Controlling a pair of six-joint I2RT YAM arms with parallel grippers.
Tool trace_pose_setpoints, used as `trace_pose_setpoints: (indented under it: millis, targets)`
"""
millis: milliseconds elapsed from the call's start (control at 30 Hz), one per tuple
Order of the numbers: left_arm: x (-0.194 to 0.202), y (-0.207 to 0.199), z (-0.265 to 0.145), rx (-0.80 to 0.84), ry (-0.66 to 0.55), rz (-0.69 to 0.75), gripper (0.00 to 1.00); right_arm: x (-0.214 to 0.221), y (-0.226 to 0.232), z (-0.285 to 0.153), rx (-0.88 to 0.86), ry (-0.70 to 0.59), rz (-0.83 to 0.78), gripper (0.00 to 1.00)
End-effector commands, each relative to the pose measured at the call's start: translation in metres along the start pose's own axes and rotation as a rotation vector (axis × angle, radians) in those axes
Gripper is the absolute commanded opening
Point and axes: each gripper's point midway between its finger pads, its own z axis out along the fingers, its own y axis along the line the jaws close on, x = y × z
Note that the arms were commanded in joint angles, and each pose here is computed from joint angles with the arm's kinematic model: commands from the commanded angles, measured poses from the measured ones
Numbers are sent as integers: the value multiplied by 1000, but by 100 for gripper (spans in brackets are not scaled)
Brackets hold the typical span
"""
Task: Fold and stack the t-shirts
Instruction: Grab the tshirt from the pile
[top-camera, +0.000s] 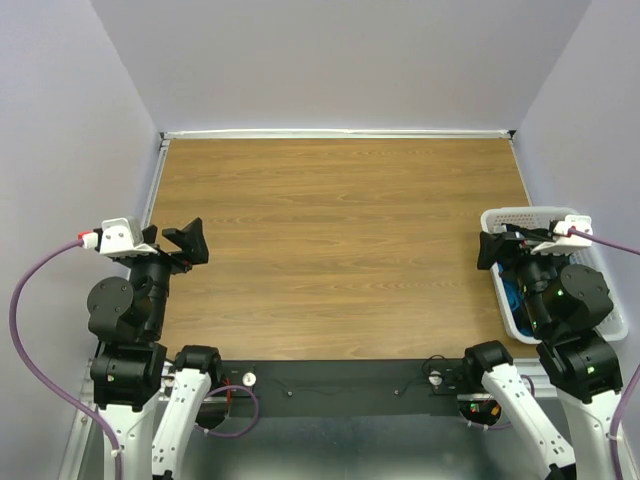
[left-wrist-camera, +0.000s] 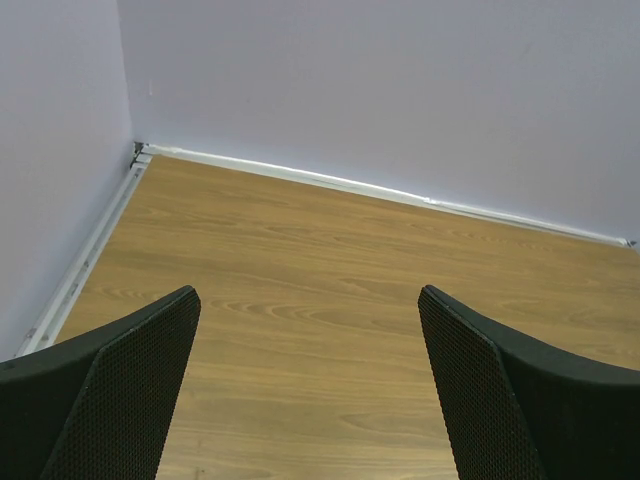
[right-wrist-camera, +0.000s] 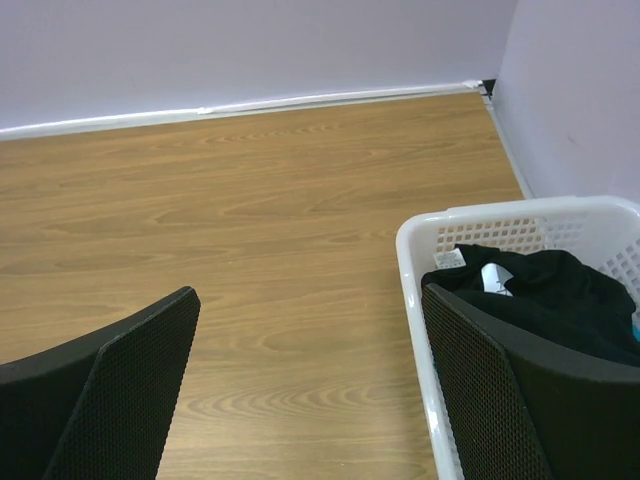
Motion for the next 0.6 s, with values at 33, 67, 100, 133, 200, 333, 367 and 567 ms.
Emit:
trace_pose_setpoints:
  millis: [33,67,100,133,200,333,367,567]
  targets:
    - [-3,-4,4,13,4,6,99,-8,-10,2,62,-10,-8,100]
    - [-1,-4,7,17,16,4,99,-8,-14,6,102,-3,15,100]
    - [2,-5,9,21,25,3,99,-9,-20,9,141,-4,24,100]
    - [8,-5,13,17,46,-5,99,-9,-28,11,195,0,28,100]
    - [13,-7,17,26,66,-10,99,-2,-28,24,222,52,1,100]
    - [26,-13,30,56,115,-19,99,8,-17,49,190,149,-71,100]
    - [31,-12,34,55,125,-24,99,10,-19,53,220,158,-46,100]
    - [73,-29,51,155,237,-95,99,51,-10,98,274,335,-29,100]
